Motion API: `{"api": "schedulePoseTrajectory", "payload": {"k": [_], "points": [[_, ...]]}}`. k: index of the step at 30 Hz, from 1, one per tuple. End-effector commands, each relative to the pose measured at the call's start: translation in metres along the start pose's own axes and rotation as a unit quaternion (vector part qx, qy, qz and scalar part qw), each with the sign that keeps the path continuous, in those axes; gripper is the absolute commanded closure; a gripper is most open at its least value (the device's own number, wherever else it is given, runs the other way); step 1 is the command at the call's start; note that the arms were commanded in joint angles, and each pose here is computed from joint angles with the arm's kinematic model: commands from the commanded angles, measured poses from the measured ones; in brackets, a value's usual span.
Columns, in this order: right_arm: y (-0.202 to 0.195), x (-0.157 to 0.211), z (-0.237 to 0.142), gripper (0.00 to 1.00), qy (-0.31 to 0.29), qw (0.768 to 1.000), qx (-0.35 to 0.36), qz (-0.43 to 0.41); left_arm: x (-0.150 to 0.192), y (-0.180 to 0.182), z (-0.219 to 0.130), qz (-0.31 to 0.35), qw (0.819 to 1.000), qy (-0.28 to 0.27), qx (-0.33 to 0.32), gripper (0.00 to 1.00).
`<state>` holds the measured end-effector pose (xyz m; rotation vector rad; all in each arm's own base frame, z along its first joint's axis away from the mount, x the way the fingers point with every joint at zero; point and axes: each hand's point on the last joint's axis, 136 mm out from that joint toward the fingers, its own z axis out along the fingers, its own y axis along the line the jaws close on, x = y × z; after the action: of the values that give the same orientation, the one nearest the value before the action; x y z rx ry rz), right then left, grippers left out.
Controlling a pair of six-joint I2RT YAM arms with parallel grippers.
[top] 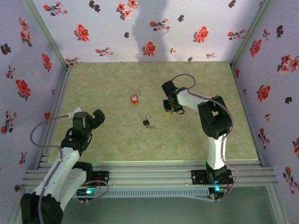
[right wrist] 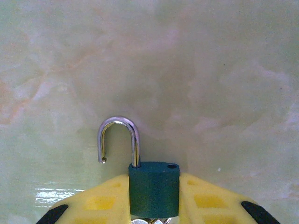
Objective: Lock with the key
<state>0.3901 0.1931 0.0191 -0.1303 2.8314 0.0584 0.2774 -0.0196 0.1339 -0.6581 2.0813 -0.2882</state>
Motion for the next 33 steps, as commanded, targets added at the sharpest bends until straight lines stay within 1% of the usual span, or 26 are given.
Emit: {"api": "schedulePoseTrajectory", "payload": {"k": [1,11,20,27,33], "points": [[-0.006,0.012,0.005,0.76,0.017,1.000,0.002,-0.006,0.000,-0.002,-0.002,0.008,1.000,-0.002,0.008,0.00],[0.005,0.019,-0.012,0.76,0.006,0.999,-0.045,0.000,0.001,-0.003,-0.001,0.008,1.000,-0.001,0.010,0.00],[0.011,0.026,-0.024,0.76,-0.003,0.998,-0.066,-0.005,0.004,-0.008,-0.001,0.008,1.000,0.004,0.027,0.00],[0.021,0.035,-0.035,0.76,-0.012,0.996,-0.081,-0.017,0.011,-0.020,0.000,0.003,0.998,0.017,0.066,0.00],[0.036,0.044,-0.048,0.76,-0.025,0.993,-0.114,-0.031,0.023,-0.042,0.001,-0.019,0.990,0.043,0.134,0.00]]}}
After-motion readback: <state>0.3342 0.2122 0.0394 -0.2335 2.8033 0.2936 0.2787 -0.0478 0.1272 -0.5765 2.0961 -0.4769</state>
